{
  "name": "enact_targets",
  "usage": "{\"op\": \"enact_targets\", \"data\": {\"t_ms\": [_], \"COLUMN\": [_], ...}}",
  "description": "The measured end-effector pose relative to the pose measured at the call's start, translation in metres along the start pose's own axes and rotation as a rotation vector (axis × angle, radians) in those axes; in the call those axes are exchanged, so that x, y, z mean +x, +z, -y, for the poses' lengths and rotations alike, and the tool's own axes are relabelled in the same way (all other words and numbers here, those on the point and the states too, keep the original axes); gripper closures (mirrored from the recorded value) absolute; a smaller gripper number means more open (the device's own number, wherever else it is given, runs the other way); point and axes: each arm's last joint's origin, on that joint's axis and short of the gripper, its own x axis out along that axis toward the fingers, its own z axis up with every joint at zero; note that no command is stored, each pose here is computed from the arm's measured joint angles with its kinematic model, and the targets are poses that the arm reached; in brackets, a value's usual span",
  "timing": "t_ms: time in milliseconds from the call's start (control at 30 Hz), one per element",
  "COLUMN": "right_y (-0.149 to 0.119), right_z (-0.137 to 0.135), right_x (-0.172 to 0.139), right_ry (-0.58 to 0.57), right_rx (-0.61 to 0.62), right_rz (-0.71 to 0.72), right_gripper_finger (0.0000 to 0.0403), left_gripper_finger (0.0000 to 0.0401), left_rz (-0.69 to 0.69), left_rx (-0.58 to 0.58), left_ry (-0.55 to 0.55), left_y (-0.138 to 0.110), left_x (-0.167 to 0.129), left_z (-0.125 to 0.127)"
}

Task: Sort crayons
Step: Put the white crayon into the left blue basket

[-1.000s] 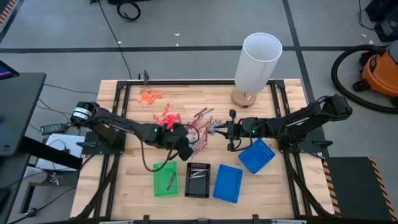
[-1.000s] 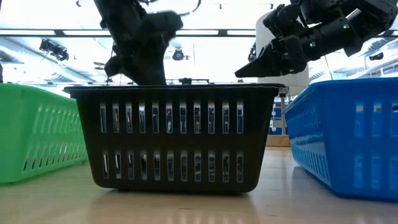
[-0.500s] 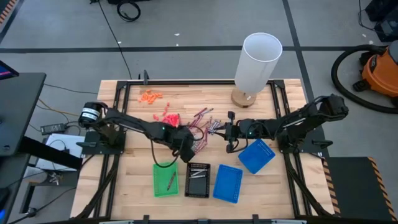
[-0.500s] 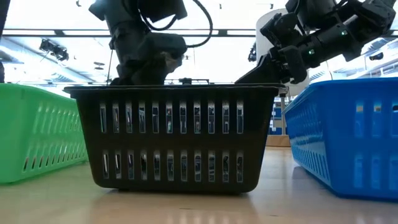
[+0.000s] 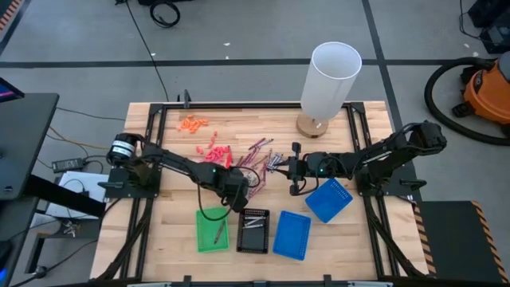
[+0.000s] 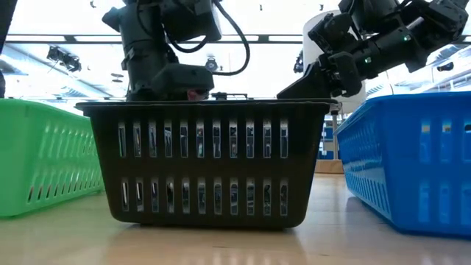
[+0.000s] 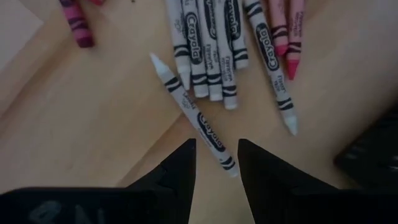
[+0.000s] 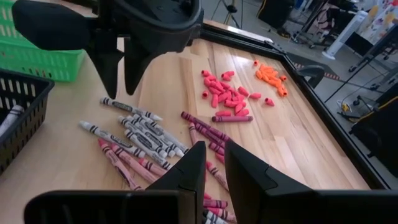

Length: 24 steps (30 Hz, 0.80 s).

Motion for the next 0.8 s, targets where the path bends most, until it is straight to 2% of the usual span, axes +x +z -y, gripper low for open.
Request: {"op": "enact_targets", "data": {"t_ms": [300, 600, 800], "right_y": [0.0, 0.0, 0.0], "right_z": [0.0, 0.0, 0.0], "right_x": [0.0, 0.0, 0.0], "right_ry": [0.0, 0.001, 0.001], "right_rx": [0.0, 0.0, 0.001], "right_rz": [0.002, 0.002, 0.002], "right_gripper_finger": [0.0335, 0.0335, 0.0335], "left_gripper_finger": [0.0271, 0.0271, 0.0277], "left_rz": [0.037, 0.001, -0.018], "left_rx": [-0.001, 0.024, 0.04], "left_ry": [0.036, 0.073, 0.087], "left_y": [0.0, -0.008, -0.009], "left_x": [0.002, 0.021, 0.023], "left_z": [0.0, 0.004, 0.003]}}
